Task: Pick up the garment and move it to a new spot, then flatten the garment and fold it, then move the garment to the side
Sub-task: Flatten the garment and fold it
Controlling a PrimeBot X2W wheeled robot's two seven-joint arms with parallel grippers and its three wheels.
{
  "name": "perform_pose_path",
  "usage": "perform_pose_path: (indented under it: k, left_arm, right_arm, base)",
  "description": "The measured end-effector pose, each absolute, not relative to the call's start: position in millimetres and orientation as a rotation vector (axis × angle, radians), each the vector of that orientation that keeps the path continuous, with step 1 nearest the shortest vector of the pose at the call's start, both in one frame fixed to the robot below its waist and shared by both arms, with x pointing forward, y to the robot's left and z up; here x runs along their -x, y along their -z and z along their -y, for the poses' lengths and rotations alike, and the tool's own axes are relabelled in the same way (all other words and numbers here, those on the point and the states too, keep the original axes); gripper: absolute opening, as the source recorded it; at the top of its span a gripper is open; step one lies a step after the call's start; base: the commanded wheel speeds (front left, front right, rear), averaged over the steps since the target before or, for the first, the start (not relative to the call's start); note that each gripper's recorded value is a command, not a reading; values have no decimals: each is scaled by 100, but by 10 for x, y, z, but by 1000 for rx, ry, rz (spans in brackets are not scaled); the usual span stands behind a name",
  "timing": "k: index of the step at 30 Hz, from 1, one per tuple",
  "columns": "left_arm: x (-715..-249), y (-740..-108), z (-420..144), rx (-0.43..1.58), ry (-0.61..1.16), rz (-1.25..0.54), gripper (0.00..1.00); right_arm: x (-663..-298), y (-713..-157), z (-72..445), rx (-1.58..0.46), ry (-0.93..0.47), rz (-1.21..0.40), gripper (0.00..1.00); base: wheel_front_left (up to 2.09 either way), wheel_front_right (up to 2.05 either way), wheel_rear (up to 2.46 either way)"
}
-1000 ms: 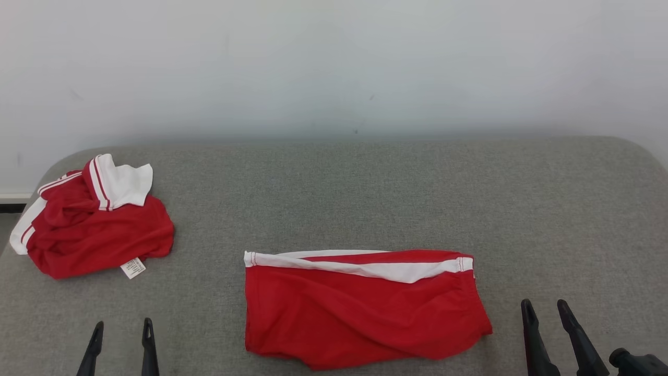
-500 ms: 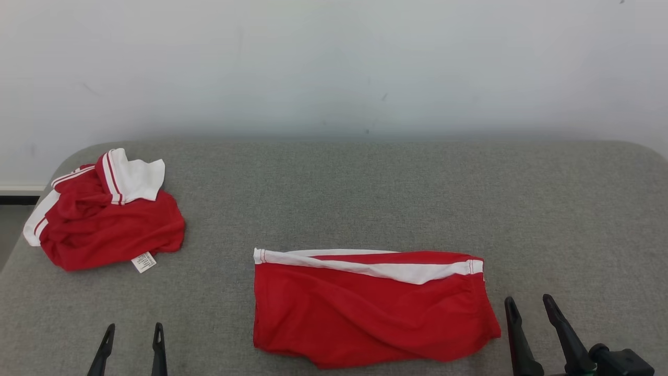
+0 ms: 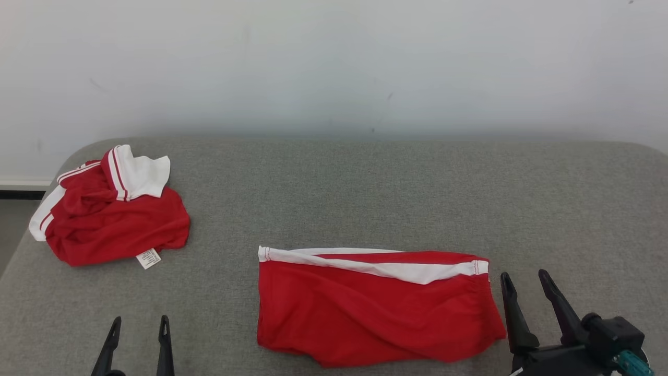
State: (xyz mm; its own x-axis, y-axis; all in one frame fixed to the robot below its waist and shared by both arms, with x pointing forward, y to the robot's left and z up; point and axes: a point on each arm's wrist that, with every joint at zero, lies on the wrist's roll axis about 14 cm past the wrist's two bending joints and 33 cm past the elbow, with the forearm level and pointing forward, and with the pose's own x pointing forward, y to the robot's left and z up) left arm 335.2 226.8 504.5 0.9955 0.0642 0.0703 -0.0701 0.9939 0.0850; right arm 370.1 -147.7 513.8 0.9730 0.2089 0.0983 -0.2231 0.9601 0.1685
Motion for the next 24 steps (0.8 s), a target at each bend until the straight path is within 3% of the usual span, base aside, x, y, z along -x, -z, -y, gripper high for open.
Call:
perform_pose_path:
  k: [11, 24]
  left_arm:
    - [-3397, -5023, -2231, -60, -59, 61, 100]
    - [-3423, -4962, -2321, -48, -87, 39, 100]
  right_arm:
    - [-4062, -4653, 1462, -121, -219, -165, 100]
    - [-4084, -3925, 1483, -118, -194, -439, 100]
  base:
    - [0, 0, 0]
    - [0, 0, 0]
